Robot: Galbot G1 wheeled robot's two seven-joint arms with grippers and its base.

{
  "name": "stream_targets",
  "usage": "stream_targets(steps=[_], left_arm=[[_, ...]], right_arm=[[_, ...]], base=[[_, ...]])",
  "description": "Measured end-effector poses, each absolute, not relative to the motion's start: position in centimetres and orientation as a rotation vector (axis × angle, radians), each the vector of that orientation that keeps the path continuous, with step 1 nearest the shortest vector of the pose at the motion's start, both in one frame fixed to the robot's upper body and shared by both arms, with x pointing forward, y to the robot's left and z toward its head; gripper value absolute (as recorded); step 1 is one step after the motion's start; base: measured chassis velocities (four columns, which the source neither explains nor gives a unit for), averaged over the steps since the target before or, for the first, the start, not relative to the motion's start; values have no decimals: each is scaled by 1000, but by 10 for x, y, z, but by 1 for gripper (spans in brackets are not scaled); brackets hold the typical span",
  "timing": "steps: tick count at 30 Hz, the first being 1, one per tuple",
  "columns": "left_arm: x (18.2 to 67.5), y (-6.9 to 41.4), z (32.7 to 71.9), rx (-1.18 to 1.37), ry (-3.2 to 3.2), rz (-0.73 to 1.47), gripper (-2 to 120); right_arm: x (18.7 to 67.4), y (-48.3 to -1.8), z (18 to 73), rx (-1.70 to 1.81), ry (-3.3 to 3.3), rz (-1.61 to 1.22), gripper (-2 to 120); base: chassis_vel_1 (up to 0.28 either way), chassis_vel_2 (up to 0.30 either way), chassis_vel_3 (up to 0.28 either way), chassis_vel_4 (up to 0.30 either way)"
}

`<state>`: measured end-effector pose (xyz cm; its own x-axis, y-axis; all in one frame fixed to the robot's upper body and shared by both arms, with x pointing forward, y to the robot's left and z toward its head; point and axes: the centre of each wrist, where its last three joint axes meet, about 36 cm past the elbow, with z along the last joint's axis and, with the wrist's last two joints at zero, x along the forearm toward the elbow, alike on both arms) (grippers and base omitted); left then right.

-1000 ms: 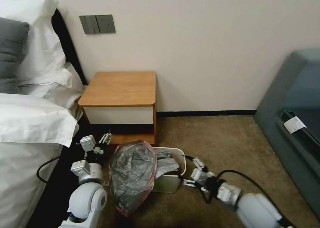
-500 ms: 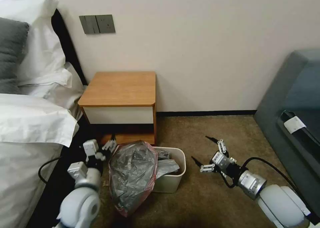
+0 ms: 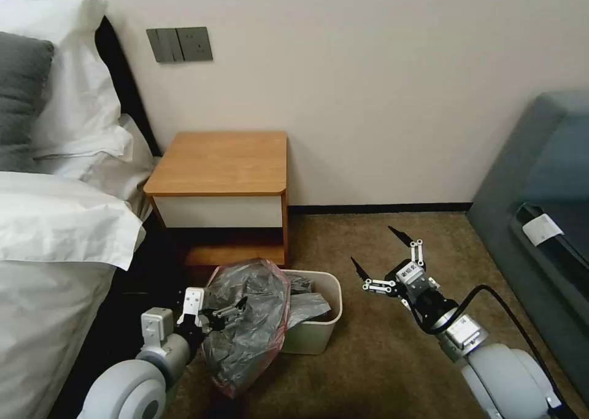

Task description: Pick up the garbage bag from the table and place it over the trash can.

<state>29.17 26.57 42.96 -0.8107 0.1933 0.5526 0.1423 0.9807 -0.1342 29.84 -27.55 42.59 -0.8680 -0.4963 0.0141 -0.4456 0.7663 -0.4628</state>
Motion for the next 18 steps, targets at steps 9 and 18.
stream_targets(steps=[9, 18], left_arm=[[314, 251, 410, -203, -2519, 245, 93], [323, 246, 410, -210, -2510, 322, 87]], right_arm=[[296, -273, 428, -756, 2841, -696, 100], [293, -275, 426, -746, 2844, -699, 100]], base=[[0, 0, 0, 0], [0, 0, 0, 0]])
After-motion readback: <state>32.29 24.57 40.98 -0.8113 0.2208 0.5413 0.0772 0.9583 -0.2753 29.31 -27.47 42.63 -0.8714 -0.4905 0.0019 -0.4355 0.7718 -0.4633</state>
